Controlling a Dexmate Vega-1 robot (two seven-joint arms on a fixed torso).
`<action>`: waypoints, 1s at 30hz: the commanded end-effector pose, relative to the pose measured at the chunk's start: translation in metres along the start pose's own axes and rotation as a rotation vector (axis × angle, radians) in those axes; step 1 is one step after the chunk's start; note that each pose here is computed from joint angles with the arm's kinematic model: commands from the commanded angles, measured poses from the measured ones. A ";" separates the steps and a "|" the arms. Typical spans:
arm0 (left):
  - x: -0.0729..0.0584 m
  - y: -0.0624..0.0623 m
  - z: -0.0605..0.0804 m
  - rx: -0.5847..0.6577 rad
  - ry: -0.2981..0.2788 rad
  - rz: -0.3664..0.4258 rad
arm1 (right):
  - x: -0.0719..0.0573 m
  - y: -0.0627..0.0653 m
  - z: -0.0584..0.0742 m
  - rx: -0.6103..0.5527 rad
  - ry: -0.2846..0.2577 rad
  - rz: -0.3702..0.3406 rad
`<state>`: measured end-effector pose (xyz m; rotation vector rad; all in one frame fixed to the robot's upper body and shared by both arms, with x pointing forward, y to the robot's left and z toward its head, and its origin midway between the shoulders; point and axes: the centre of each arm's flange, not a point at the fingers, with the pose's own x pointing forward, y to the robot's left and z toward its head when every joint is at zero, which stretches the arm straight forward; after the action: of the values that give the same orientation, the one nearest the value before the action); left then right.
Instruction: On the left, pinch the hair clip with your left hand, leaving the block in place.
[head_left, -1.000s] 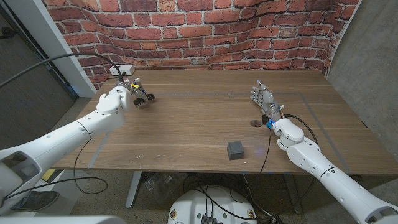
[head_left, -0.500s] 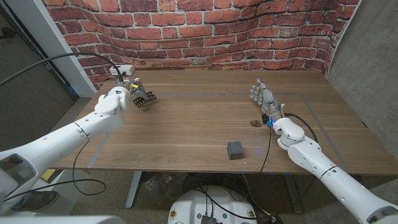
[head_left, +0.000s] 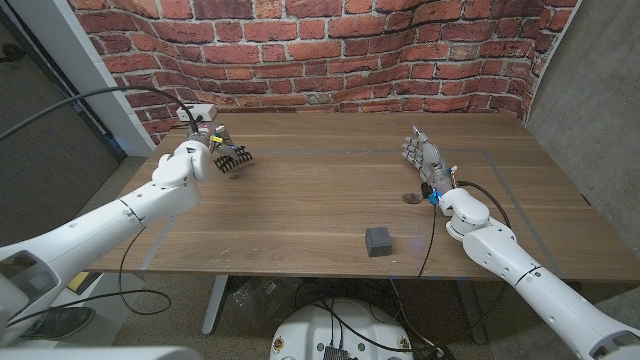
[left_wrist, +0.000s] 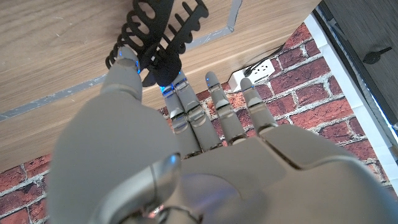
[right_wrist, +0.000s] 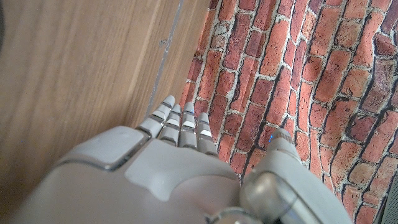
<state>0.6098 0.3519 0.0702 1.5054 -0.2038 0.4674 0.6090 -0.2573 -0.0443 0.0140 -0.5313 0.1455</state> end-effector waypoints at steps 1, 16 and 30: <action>-0.001 0.003 0.003 0.006 -0.006 0.029 | 0.001 0.002 -0.003 0.006 0.001 0.000; -0.001 0.006 0.011 0.068 -0.007 0.023 | 0.000 0.000 -0.004 0.007 0.001 -0.008; -0.002 0.004 0.011 0.078 -0.004 0.000 | 0.000 -0.001 -0.002 0.001 0.001 -0.002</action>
<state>0.6087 0.3407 0.0741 1.5759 -0.2002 0.4772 0.6109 -0.2570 -0.0471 0.0208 -0.5295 0.1422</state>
